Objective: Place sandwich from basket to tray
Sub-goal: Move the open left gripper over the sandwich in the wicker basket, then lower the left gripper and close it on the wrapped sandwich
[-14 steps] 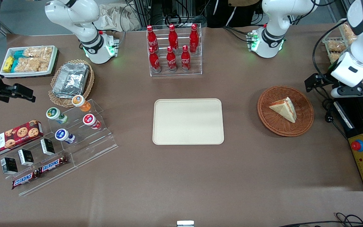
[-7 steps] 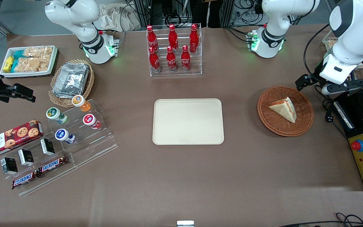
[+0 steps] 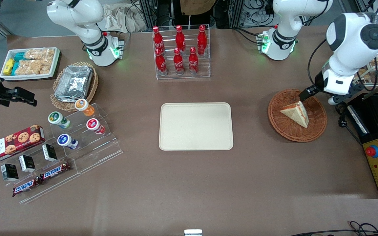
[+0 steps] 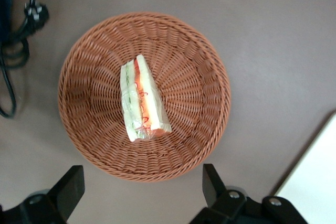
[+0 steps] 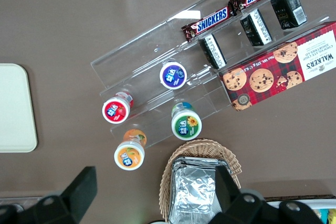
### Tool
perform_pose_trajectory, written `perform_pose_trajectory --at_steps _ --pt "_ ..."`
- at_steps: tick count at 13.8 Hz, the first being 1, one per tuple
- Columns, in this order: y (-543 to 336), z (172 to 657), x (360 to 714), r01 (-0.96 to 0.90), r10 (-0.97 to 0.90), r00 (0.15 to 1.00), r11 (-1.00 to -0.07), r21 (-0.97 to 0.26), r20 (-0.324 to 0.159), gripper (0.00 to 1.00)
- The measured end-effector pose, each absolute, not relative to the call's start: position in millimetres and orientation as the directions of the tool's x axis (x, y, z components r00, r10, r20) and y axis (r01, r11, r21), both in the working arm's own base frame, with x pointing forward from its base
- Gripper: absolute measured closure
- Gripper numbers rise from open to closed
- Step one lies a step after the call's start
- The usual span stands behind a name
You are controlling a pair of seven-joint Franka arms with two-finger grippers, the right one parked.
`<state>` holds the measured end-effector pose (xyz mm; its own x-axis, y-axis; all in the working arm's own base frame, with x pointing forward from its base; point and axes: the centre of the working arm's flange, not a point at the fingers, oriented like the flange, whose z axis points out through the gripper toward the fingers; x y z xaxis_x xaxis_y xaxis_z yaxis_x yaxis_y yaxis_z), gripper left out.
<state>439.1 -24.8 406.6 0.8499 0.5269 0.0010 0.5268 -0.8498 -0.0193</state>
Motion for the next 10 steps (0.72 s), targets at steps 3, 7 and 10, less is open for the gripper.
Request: perform_pose_trajectory --at_steps 3,7,10 --pt "-24.5 372.3 431.9 0.618 0.617 0.787 -0.786 -0.014 0.006 0.00" --pt "-24.7 323.2 432.6 0.721 0.721 0.692 -0.692 -0.025 -0.006 0.00" --pt "-24.8 294.1 435.9 0.782 0.784 0.621 -0.621 -0.046 -0.020 0.00"
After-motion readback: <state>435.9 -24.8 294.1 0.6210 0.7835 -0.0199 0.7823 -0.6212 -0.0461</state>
